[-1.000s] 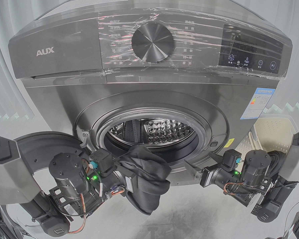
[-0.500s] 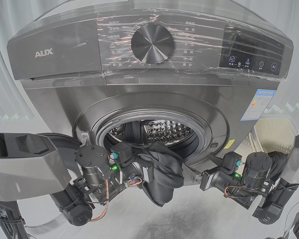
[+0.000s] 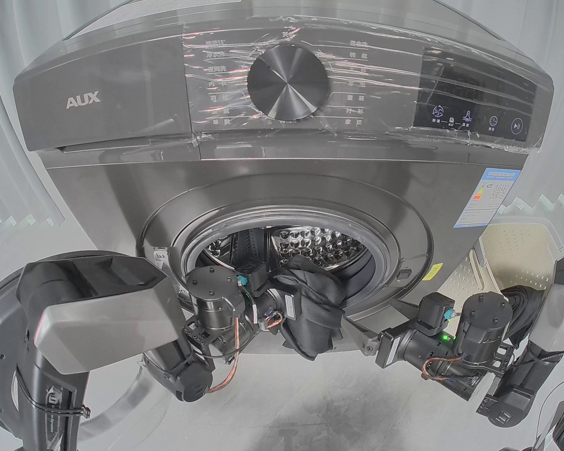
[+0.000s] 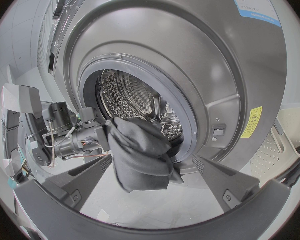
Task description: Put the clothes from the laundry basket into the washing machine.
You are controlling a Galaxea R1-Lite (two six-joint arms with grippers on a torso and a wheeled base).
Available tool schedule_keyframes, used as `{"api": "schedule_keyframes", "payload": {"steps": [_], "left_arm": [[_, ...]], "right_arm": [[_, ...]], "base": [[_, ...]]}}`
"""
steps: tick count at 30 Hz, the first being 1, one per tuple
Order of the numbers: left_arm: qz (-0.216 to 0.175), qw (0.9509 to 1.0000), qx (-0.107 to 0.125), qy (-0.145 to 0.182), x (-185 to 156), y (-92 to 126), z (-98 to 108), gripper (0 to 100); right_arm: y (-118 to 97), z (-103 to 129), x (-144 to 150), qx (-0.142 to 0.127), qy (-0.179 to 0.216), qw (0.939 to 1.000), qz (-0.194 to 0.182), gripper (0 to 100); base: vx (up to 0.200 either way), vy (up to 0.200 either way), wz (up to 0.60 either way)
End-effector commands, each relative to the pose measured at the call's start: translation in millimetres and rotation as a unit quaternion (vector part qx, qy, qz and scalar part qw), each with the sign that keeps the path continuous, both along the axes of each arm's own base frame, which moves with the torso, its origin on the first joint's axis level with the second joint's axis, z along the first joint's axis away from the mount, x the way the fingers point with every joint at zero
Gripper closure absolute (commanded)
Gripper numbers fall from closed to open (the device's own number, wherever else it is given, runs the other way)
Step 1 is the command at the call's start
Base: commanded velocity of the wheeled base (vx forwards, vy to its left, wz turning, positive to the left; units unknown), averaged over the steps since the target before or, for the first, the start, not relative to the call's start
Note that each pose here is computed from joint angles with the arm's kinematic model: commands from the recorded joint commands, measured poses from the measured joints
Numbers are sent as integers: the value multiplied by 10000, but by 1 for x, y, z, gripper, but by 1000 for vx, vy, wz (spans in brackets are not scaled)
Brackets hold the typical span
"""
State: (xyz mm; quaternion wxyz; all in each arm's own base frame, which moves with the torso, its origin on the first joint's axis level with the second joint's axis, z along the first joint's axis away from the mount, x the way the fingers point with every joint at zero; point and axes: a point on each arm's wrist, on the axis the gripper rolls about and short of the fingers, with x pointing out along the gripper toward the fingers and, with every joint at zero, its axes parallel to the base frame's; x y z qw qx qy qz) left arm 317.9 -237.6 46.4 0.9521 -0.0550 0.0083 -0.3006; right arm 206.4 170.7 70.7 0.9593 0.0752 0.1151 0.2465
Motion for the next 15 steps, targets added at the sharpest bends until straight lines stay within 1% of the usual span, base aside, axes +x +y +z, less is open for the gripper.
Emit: {"api": "schedule_keyframes", "payload": {"steps": [1,4,9,10,15], "left_arm": [[308,9995,-22,-66,30,-7,-18,100],[454,9989,-64,-120,47,-10,-17,100],[523,9986,-54,-108,62,-13,-11,100],[530,9985,-50,-102,67,-16,-7,100],[530,9986,45,38,82,-26,-5,100]], "right_arm": [[3,-2,-3,-30,39,10000,73,0],[3,-3,-2,-40,51,10000,73,0],[3,-4,-2,-39,60,9999,71,0],[3,-4,-2,-21,62,10000,68,0],[4,-4,-2,-14,66,9999,74,0]], "base": [[0,0,0],[0,0,0],[0,0,0],[0,0,0],[0,0,0]]}}
